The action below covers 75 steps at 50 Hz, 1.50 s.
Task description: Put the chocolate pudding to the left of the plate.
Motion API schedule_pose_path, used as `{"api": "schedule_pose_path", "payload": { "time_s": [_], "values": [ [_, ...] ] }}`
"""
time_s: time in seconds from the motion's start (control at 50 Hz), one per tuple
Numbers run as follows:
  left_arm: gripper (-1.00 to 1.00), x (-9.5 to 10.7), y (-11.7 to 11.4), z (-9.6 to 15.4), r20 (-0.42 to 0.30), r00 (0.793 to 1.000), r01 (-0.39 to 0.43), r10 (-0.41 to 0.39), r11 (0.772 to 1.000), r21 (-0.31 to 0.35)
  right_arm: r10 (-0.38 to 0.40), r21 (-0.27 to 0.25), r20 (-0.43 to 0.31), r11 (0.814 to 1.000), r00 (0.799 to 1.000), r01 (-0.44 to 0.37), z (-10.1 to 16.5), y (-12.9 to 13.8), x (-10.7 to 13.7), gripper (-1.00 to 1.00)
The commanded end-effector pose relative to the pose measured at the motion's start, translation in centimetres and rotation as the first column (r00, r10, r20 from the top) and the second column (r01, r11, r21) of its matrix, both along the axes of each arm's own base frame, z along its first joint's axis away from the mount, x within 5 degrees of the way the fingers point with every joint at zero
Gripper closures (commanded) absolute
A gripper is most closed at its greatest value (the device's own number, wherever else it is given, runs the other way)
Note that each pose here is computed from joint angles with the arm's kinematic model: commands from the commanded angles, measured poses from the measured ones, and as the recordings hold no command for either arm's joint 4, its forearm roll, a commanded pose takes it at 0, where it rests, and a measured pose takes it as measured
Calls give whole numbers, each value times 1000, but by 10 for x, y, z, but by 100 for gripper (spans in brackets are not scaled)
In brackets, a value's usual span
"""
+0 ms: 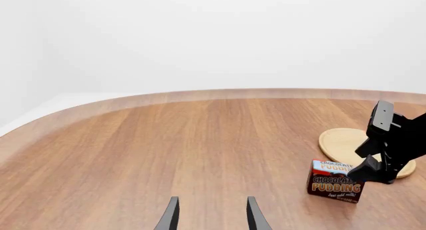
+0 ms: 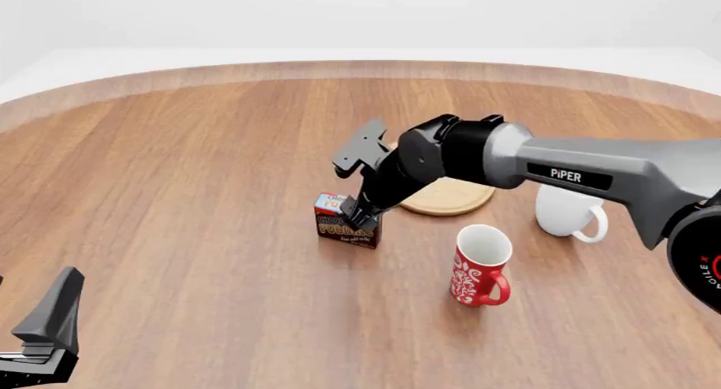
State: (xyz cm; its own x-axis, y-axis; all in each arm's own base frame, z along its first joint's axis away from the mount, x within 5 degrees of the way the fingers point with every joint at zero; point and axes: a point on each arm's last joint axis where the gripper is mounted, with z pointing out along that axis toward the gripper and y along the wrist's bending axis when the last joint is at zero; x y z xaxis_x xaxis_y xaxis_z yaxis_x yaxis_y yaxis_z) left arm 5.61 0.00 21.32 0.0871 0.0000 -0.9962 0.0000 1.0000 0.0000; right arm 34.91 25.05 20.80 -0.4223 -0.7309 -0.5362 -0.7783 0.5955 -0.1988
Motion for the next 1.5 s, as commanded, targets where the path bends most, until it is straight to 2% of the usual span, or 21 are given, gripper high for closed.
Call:
{"api": "schedule_pose_path", "payload": {
  "time_s": [0.02,0.8,1.28,1.3,1.42,1.5],
  "values": [
    [-100,0,0,0,0,1000,0,0,1000,0,-7,-1,-9,1000,1000,7,-5,0,0,-100],
    [-100,0,0,0,0,1000,0,0,1000,0,-33,-24,-29,999,999,32,-23,-7,18,-100],
    [-100,0,0,0,0,1000,0,0,1000,0,-27,-25,-35,999,999,26,-29,-4,14,-100],
    [-100,0,0,0,0,1000,0,0,1000,0,-26,-18,-37,1000,999,25,-28,-1,10,100],
    [-100,0,0,0,0,1000,0,0,1000,0,-32,-4,-16,999,999,31,-22,-4,12,100],
    [-100,0,0,0,0,1000,0,0,1000,0,-27,25,-11,999,1000,27,-13,2,-5,100]
  ]
}}
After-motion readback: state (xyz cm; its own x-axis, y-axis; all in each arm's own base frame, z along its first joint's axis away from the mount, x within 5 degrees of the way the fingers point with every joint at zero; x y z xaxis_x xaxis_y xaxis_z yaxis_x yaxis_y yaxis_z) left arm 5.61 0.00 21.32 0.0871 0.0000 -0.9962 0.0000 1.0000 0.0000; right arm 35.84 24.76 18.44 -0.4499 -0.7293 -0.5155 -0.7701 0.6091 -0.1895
